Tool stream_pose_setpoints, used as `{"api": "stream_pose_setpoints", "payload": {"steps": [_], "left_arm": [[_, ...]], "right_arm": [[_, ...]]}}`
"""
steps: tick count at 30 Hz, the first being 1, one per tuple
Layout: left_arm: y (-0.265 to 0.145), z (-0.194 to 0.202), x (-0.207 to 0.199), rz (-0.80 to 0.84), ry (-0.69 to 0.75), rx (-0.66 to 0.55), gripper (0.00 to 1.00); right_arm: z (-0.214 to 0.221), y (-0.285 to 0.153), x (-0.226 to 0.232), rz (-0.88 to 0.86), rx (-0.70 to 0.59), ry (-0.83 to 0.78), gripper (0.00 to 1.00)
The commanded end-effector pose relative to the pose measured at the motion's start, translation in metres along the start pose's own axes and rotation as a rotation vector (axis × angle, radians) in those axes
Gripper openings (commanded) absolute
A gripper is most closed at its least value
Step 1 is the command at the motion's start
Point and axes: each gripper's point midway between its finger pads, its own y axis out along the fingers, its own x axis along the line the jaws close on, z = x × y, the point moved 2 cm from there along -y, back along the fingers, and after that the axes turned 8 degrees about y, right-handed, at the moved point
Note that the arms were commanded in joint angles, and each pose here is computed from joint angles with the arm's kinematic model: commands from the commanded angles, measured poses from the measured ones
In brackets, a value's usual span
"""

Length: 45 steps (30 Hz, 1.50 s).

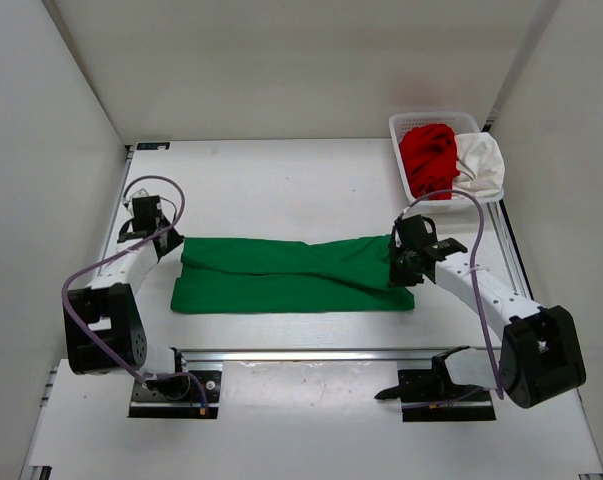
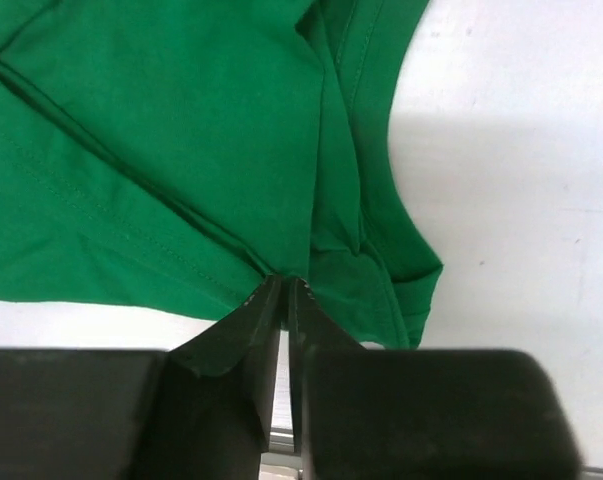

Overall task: Fold and stack the t-shirts
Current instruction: Fold the other side of the tshirt into a rectangle

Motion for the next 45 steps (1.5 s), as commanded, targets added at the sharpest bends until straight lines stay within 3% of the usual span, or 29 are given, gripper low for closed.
{"api": "stream_pose_setpoints", "payload": {"steps": [1, 3, 6, 11, 14, 17, 19, 20, 22, 27, 30, 34, 37, 43, 45], "left_arm": [[-0.022, -0.024, 0.003, 0.044, -0.097, -0.101, 0.37], [-0.031, -0.033, 0.005, 0.043, -0.145, -0.137, 0.37], [-0.04, -0.039, 0.002, 0.074, -0.194, -0.181, 0.34], [-0.047, -0.026, -0.042, 0.186, -0.108, -0.186, 0.34], [-0.049, 0.005, -0.084, 0.273, -0.035, -0.13, 0.32], [-0.053, 0.032, -0.113, 0.366, 0.003, -0.093, 0.31], [-0.056, 0.044, -0.127, 0.398, 0.031, -0.094, 0.3], [-0.057, 0.053, -0.134, 0.408, 0.06, -0.084, 0.3], [-0.06, 0.064, -0.144, 0.437, 0.083, -0.077, 0.3], [-0.058, 0.089, -0.155, 0.51, 0.081, -0.033, 0.3], [-0.054, 0.095, -0.153, 0.517, 0.08, -0.021, 0.3], [-0.048, 0.1, -0.145, 0.508, 0.065, -0.006, 0.3], [-0.048, 0.097, -0.143, 0.514, 0.046, -0.014, 0.3], [-0.052, 0.091, -0.146, 0.534, 0.03, -0.024, 0.3], [-0.053, 0.089, -0.146, 0.538, 0.023, -0.032, 0.3]], "right_arm": [[-0.004, -0.005, 0.003, -0.007, -0.054, 0.012, 0.1], [-0.004, -0.011, 0.006, -0.012, -0.072, -0.006, 0.17], [-0.012, -0.023, 0.0, 0.021, -0.125, 0.004, 0.19], [-0.028, -0.034, 0.038, -0.088, -0.197, -0.044, 0.26], [-0.039, -0.016, 0.077, -0.186, -0.182, -0.091, 0.0], [-0.047, 0.002, 0.115, -0.302, -0.166, -0.153, 0.0], [-0.051, 0.017, 0.133, -0.35, -0.167, -0.177, 0.06], [-0.054, 0.026, 0.139, -0.379, -0.159, -0.168, 0.18], [-0.058, 0.035, 0.142, -0.411, -0.152, -0.153, 0.29], [-0.058, 0.056, 0.144, -0.46, -0.106, -0.126, 0.36], [-0.046, 0.066, 0.14, -0.462, -0.057, -0.123, 0.35], [-0.032, 0.056, 0.14, -0.488, -0.04, -0.112, 0.17], [-0.026, 0.044, 0.136, -0.491, -0.046, -0.091, 0.13], [0.001, 0.02, 0.132, -0.482, 0.015, -0.165, 0.07], [0.014, 0.015, 0.133, -0.477, 0.031, -0.209, 0.1]]}}
